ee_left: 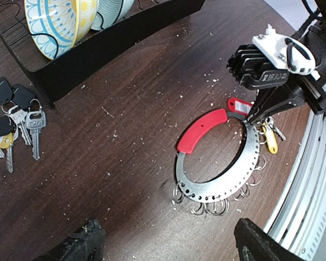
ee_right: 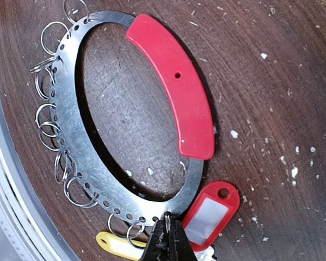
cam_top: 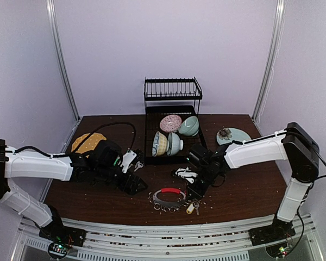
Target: Put the keys on the keyring
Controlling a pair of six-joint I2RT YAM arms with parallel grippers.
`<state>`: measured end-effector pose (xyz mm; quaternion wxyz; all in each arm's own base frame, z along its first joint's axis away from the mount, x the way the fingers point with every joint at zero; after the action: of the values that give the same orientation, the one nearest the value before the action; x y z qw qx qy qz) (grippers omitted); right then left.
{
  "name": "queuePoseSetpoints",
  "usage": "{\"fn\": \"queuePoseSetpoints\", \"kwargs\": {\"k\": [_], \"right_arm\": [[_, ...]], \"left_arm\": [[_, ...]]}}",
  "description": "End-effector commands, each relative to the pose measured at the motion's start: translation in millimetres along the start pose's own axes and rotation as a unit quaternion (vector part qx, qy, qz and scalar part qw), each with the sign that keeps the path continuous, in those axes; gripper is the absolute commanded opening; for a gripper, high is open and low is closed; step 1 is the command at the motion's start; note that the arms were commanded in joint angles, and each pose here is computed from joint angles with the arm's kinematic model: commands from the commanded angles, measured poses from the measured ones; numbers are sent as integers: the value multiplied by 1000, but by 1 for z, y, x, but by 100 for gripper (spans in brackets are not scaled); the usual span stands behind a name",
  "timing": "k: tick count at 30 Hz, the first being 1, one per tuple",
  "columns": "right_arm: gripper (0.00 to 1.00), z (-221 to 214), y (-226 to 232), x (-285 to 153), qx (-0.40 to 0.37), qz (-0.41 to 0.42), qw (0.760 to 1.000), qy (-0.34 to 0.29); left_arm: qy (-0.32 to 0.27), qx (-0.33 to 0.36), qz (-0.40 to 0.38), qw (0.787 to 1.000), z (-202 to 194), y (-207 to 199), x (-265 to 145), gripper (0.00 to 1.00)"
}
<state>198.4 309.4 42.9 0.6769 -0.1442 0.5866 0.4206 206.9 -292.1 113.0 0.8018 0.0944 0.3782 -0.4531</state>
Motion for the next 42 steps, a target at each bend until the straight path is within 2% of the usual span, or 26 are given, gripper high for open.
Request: {"fn": "queuePoseSetpoints", "kwargs": {"k": [1,7,13,17,23,27,31,34,36,39,42], "right_arm": [[0,19,6,-31,-36,-46,998,-34],[0,47,40,-95,-161,-111,973,-123],[0,55,68,-137,-262,-129,942,-163],[0,58,91,-160,-323,-101,921,-193],[0,54,143,-202,-398,16,881,-256],[0,57,161,-230,-402,51,866,-294],[0,64,168,-251,-383,57,858,-338],[0,50,184,-257,-419,108,834,-342],[0,40,189,-254,-441,128,823,-333],[0,33,188,-247,-455,136,826,-303],[0,33,184,-240,-452,132,840,-270]], "left_arm": [[-28,15,-6,999,20,-4,-4,86],[-65,35,-37,997,35,-15,-13,86],[-120,85,-97,984,54,-38,-29,85],[-159,128,-133,970,65,-55,-41,87],[-204,184,-159,948,77,-78,-47,87],[-225,195,-178,938,77,-86,-52,84],[-256,238,-179,920,72,-101,-64,82],[-288,276,-162,903,74,-112,-76,82],[-301,278,-154,899,80,-112,-80,83],[-311,292,-152,892,85,-114,-84,87],[-313,311,-121,889,89,-108,-83,94]]}}
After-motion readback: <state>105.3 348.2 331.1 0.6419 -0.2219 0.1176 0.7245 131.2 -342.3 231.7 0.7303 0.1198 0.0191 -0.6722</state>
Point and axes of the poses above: each gripper's point midway between its finger pads, its own x axis out along the fingers, its own y axis along the line the jaws close on, z = x × y, the point moved 2 cm from there along -x, back along the fingers, and after that the axes turned 8 degrees about x, right-handed, at the moved point
